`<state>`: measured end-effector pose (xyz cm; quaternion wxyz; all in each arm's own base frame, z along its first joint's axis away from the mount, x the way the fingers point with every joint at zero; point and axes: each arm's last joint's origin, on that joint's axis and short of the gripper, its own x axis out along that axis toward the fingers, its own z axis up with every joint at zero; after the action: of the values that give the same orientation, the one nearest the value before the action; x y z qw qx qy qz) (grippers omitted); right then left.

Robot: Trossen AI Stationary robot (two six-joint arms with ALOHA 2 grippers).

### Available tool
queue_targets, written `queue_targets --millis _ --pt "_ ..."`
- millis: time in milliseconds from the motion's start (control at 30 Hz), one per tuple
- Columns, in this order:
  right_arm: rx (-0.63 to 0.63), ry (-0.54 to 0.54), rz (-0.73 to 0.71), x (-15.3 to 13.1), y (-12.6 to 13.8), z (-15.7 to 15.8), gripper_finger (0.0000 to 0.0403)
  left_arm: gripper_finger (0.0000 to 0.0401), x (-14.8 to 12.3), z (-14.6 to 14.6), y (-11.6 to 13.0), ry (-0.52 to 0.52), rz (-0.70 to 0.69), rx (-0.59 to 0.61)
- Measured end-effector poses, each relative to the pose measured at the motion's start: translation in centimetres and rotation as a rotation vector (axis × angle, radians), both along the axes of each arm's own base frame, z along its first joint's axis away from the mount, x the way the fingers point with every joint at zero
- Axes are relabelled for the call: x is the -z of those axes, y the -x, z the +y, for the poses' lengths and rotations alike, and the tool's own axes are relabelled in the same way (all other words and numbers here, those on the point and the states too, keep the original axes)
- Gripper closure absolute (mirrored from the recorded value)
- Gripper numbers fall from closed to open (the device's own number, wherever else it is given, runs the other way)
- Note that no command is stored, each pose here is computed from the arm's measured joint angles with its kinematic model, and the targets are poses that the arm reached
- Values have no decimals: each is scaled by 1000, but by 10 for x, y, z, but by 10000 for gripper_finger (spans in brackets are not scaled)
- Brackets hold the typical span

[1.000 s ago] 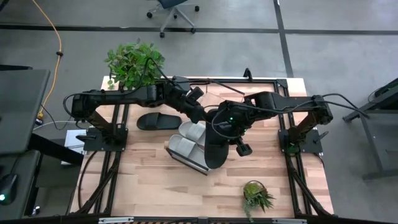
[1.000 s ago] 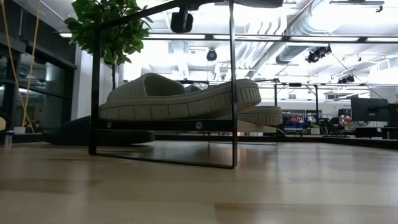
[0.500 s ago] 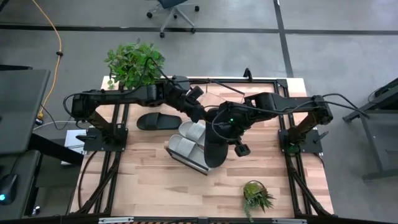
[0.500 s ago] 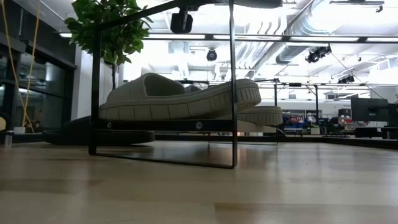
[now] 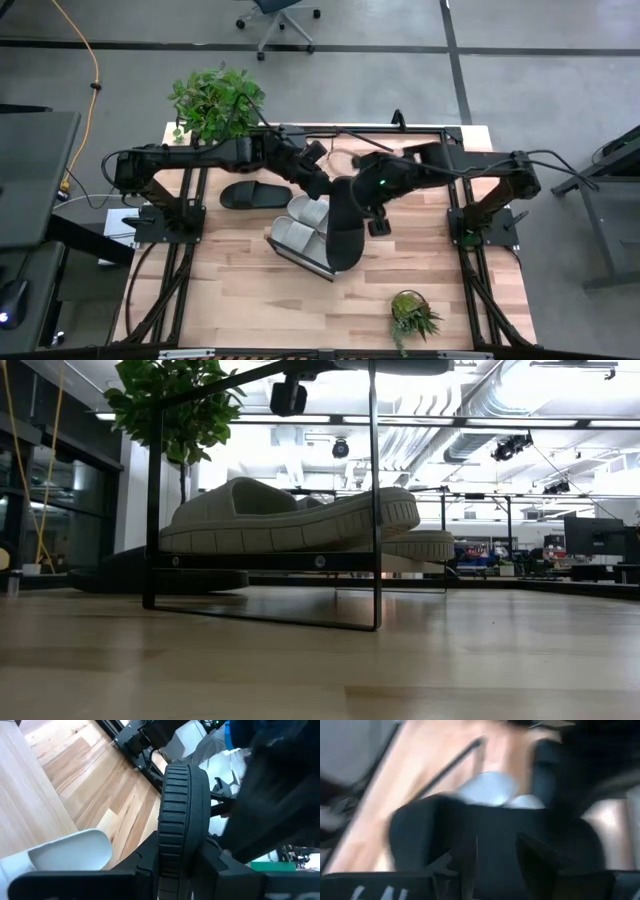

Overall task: Pick and place slides into the shelf
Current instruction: Put the bottom black slide on the shelf

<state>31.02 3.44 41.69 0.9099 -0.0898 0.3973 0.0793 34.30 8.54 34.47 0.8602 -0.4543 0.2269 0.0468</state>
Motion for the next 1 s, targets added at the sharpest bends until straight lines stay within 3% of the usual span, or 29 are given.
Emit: queue_targets --millis 300,567,733,1000 --pt "321 89 -271 -52 54 -15 274 338 -8 7 -4 -104 -76 -165" --pt "522 94 -340 -70 103 -21 274 340 -20 11 -7 -173 -193 -271" --pt "597 56 -416 -47 123 -14 274 338 -25 12 -8 -192 -245 -278" --pt "653 -257 -677 2 156 -5 274 337 -33 12 -6 -211 -293 -300"
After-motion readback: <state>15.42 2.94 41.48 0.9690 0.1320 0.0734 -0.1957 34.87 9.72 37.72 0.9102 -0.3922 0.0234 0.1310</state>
